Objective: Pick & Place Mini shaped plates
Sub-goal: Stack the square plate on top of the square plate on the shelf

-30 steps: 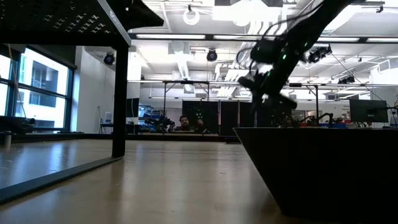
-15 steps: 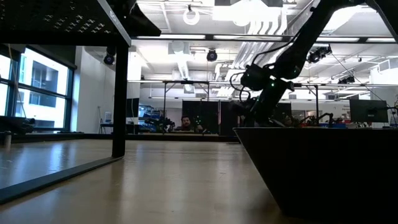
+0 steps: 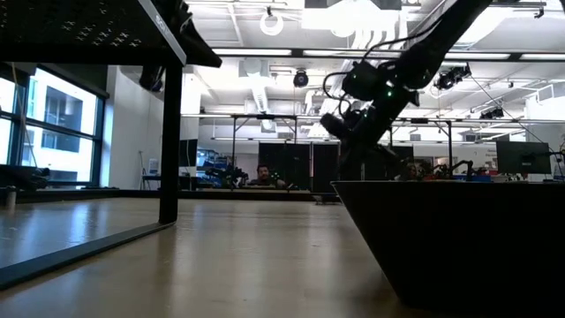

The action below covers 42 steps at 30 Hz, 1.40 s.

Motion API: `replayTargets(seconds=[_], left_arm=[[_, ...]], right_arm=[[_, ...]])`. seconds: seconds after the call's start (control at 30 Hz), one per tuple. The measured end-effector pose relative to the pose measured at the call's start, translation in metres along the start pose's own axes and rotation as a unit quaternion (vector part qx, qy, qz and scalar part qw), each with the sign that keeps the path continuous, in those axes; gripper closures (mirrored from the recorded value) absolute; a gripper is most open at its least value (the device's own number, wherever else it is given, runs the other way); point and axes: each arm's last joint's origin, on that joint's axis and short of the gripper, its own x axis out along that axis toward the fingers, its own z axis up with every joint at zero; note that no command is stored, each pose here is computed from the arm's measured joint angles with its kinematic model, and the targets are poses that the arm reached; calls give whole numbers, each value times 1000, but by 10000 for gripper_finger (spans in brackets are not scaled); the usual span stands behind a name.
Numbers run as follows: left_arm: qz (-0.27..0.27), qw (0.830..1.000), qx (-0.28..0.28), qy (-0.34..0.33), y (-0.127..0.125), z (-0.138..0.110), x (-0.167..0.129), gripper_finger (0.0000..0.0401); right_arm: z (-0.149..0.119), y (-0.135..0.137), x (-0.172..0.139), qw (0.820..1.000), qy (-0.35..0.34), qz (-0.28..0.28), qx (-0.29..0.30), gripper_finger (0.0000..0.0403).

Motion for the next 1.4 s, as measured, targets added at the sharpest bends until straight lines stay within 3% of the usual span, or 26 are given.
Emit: replayTargets(seconds=[0.1, 0.2, 0.47, 0.57, 0.73, 0.97, 1.1, 1.23, 1.4], left_arm=[[-10, 1000, -1, 8, -1, 0, 0, 392], [-8, 1000, 0, 10, 0, -1, 0, 372], [10, 1000, 7, 14, 1, -5, 5, 337], [12, 1000, 8, 16, 2, -6, 6, 337], [12, 1000, 8, 16, 2, -5, 6, 337], [13, 1000, 8, 16, 2, -6, 6, 337], [15, 1000, 8, 13, 2, -5, 6, 337], [16, 1000, 8, 13, 2, -5, 6, 337], [16, 1000, 8, 12, 2, -5, 6, 337]], right_arm=[[-3, 9, -11, 999, 11, 15, -27, 401], [-9, 9, -14, 999, 18, -23, -13, 395], [-8, -19, 14, 997, 35, -66, 26, 310], [-5, -22, 26, 999, 22, -31, 33, 298], [-12, -27, 43, 998, 38, -21, 48, 320], [-13, -27, 47, 998, 37, -14, 38, 396], [-10, -23, 43, 998, 42, 22, 32, 377], [-7, -12, 36, 995, 47, 80, -28, 333], [-4, 24, 29, 970, 24, 143, -193, 274]])
